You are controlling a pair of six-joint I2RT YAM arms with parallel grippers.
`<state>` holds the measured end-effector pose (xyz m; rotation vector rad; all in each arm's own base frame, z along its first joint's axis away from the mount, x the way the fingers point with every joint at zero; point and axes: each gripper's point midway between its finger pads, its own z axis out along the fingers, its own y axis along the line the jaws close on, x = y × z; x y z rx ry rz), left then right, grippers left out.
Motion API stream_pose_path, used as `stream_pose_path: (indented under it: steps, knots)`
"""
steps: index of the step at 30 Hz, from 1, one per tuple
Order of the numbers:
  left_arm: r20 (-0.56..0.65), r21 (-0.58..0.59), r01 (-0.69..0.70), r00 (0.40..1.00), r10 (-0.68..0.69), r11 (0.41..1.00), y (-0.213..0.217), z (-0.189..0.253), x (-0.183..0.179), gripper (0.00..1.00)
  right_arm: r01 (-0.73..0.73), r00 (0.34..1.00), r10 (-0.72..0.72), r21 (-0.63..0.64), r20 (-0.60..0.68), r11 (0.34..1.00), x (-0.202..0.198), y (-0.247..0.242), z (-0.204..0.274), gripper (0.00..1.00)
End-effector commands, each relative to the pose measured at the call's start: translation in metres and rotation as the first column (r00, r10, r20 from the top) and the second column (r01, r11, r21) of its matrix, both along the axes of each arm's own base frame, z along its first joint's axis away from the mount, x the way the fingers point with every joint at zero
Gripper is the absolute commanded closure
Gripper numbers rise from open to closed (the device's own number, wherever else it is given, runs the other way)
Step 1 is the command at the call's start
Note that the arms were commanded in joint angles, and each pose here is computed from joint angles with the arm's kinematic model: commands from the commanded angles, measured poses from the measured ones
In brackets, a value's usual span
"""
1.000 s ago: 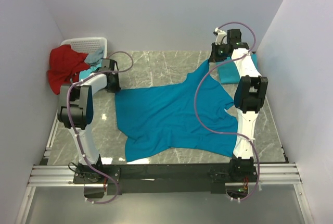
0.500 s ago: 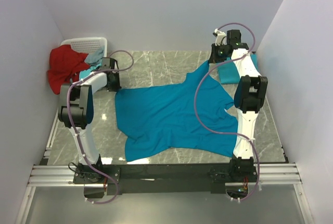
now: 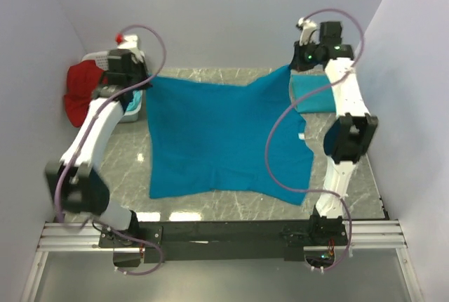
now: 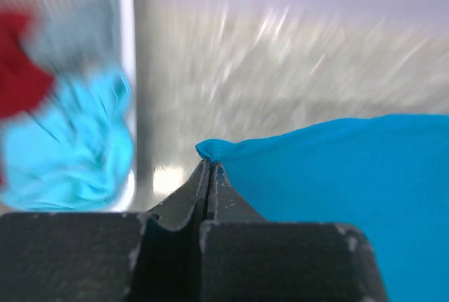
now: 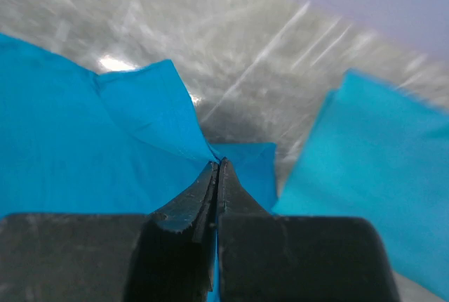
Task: Fold and stack the t-shirts
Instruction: Flatten the tshirt out
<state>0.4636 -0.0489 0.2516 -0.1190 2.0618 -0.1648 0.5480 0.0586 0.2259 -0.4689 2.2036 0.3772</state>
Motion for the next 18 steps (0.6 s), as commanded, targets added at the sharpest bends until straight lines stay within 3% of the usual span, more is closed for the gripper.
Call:
stream_pose_path:
  steps: [1, 2, 4, 5, 7, 9, 14, 18]
  knots:
    - [0.381, -0.04, -0.013, 0.924, 0.027, 0.999, 0.006, 0.15, -0.035, 1.0, -0.027, 0.944, 0.05, -0.074, 0.326, 0.997, -0.066, 0.001, 0.159, 1.0]
    - [0.475, -0.058, -0.011, 0.879, 0.037, 0.998, 0.009, 0.191, -0.062, 1.0, -0.016, 0.909, 0.051, -0.088, 0.415, 0.996, -0.093, -0.001, 0.202, 1.0]
    - [0.559, -0.072, -0.011, 0.827, 0.049, 0.997, 0.012, 0.229, -0.092, 1.0, 0.026, 0.859, 0.04, -0.122, 0.51, 0.992, -0.125, -0.008, 0.244, 1.0]
    - [0.641, -0.092, -0.004, 0.765, 0.062, 0.996, 0.016, 0.265, -0.125, 1.0, 0.054, 0.79, 0.036, -0.128, 0.612, 0.99, -0.161, -0.01, 0.288, 1.0]
    - [0.715, -0.115, 0.014, 0.696, 0.073, 0.993, 0.018, 0.297, -0.159, 1.0, 0.099, 0.703, 0.02, -0.126, 0.711, 0.987, -0.201, -0.015, 0.332, 1.0]
    - [0.804, -0.146, 0.05, 0.587, 0.089, 0.988, 0.02, 0.337, -0.209, 1.0, 0.136, 0.558, -0.004, -0.087, 0.83, 0.987, -0.264, -0.018, 0.388, 1.0]
    - [0.917, -0.17, 0.142, 0.385, 0.104, 0.975, 0.022, 0.395, -0.304, 1.0, 0.2, 0.277, -0.083, 0.027, 0.957, 0.979, -0.384, -0.028, 0.463, 1.0]
    - [0.936, -0.17, 0.155, 0.333, 0.111, 0.973, 0.025, 0.416, -0.338, 1.0, 0.233, 0.167, -0.125, 0.084, 0.978, 0.969, -0.427, -0.037, 0.482, 1.0]
